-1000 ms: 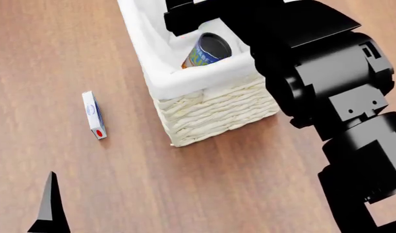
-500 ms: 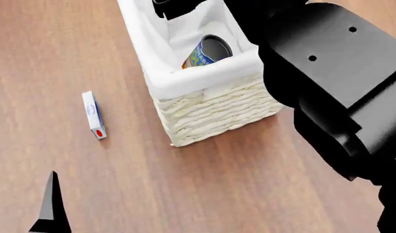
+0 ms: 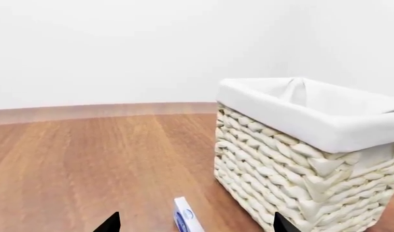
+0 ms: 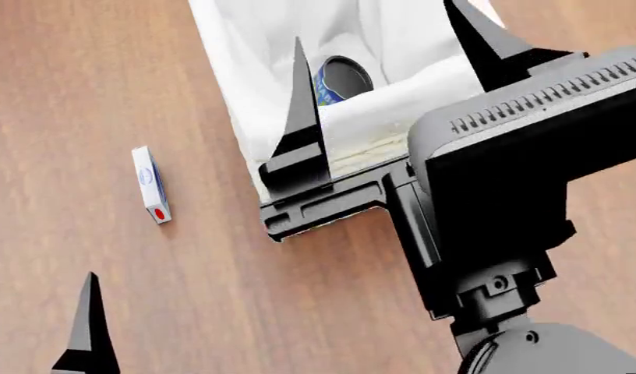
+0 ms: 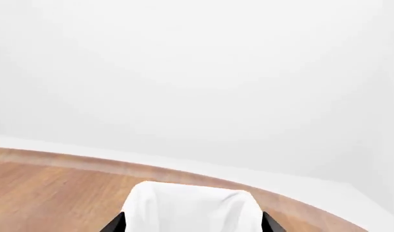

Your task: Pick up the alphabet soup and the cream cheese box, and put them in the basket.

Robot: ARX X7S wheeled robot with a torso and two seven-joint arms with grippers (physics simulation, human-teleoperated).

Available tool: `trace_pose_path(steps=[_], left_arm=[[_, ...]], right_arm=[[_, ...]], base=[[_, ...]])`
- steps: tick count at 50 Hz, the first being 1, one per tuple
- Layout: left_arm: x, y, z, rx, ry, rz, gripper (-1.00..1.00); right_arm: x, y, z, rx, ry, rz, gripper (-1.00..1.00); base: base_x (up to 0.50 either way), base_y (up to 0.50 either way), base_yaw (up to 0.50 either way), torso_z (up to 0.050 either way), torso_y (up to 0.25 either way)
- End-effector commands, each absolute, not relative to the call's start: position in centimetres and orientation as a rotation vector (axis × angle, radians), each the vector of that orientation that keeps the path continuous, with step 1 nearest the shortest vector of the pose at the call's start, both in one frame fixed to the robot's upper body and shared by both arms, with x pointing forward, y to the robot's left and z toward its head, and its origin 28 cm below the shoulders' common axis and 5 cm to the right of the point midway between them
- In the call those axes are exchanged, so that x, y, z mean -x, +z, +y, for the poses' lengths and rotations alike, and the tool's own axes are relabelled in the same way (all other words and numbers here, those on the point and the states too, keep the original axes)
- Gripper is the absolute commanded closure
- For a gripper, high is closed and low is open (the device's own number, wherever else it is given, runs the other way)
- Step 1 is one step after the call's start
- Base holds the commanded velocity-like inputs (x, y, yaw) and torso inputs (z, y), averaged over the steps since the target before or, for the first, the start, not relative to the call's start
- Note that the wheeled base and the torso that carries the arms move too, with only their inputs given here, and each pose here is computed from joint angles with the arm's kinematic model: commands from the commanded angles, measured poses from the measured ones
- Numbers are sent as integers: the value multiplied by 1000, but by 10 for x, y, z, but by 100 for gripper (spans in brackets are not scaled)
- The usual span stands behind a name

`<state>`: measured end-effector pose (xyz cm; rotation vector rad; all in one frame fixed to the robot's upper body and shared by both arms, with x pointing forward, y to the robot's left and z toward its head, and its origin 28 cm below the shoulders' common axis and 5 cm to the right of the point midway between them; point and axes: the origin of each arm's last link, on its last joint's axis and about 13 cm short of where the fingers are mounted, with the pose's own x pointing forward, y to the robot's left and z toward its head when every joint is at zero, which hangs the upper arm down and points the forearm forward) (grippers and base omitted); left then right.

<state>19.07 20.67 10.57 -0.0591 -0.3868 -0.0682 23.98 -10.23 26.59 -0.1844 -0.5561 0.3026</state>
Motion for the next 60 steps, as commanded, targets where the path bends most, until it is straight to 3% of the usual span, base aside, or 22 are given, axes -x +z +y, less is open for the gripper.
trace_pose_path(steps=[1,30,43,60], left_arm=[[-191,106,206,52,-71,-389,-100],[-197,111,202,27,-93,-402,-100],[-250,123,198,-3,-153,-402,-100],[-293,140,188,26,-221,-339,-100]], right_arm=[[-212,222,-105,161,283,-540,-100],[-201,183,-104,141,283,-448,-100],[-199,181,-102,131,287,-439,-100],[-197,181,-102,108,280,-436,-100]], base=[[0,0,0,0,0],[0,0,0,0,0],[0,0,0,0,0],[0,0,0,0,0]])
